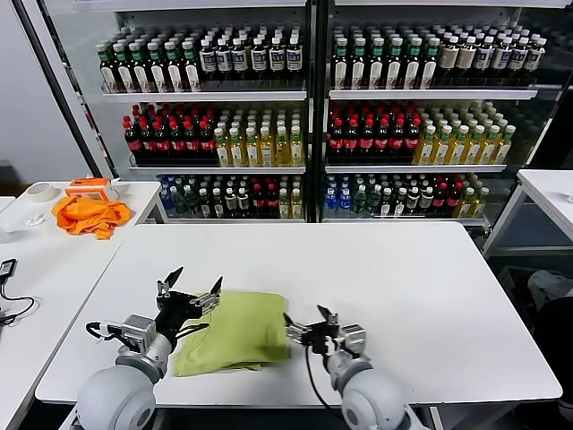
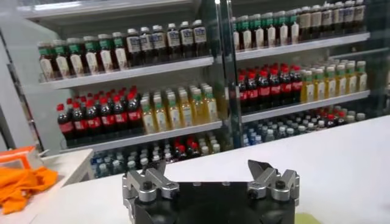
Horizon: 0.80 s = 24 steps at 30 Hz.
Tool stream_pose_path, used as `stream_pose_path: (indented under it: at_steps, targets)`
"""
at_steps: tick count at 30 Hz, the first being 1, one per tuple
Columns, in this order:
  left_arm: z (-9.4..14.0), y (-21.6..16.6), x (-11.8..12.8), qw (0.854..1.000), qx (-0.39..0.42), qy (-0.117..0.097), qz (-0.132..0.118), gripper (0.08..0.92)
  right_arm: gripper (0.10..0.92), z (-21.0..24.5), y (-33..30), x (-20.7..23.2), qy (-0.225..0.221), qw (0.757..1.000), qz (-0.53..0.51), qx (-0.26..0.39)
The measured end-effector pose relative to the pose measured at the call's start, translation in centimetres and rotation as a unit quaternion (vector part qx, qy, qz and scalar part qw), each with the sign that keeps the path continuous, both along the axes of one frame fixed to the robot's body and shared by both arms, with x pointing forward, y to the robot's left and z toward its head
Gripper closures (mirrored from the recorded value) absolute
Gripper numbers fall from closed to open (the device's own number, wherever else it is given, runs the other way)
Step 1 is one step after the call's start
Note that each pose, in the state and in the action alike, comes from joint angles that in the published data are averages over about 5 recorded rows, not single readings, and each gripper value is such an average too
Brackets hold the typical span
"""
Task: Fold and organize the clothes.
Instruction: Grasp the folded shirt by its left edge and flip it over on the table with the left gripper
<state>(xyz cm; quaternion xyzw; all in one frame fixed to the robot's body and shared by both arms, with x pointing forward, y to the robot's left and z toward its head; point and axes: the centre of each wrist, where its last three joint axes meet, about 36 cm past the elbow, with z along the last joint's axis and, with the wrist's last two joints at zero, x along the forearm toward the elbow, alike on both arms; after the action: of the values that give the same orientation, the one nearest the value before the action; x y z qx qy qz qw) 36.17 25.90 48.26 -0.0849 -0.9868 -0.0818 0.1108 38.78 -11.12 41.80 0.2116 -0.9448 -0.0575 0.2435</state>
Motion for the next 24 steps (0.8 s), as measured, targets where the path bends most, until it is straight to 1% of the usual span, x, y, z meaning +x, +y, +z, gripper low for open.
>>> stream_pose_path:
  at_steps: [6,9,19,24]
  targets:
    - [0.2,0.6,0.1,1.0,0.004,-0.005,0.009,0.177,0.2,-1.2,1.9,0.8,0.023,1.0,0.017,0.006]
    - [0.0,0.8,0.2,1.0,0.005,-0.005,0.012,0.177,0.229,-1.6,2.5,1.0,0.03,0.999,0.025,0.007]
    - [-0.2,0.9,0.2,1.0,0.002,0.0,0.018,0.177,0.506,-2.2,3.8,1.3,0.048,0.998,0.031,0.014]
    - [-0.4,0.9,0.1,1.0,0.001,0.003,0.019,0.177,0.645,-2.2,4.0,1.3,0.049,0.998,0.027,0.013]
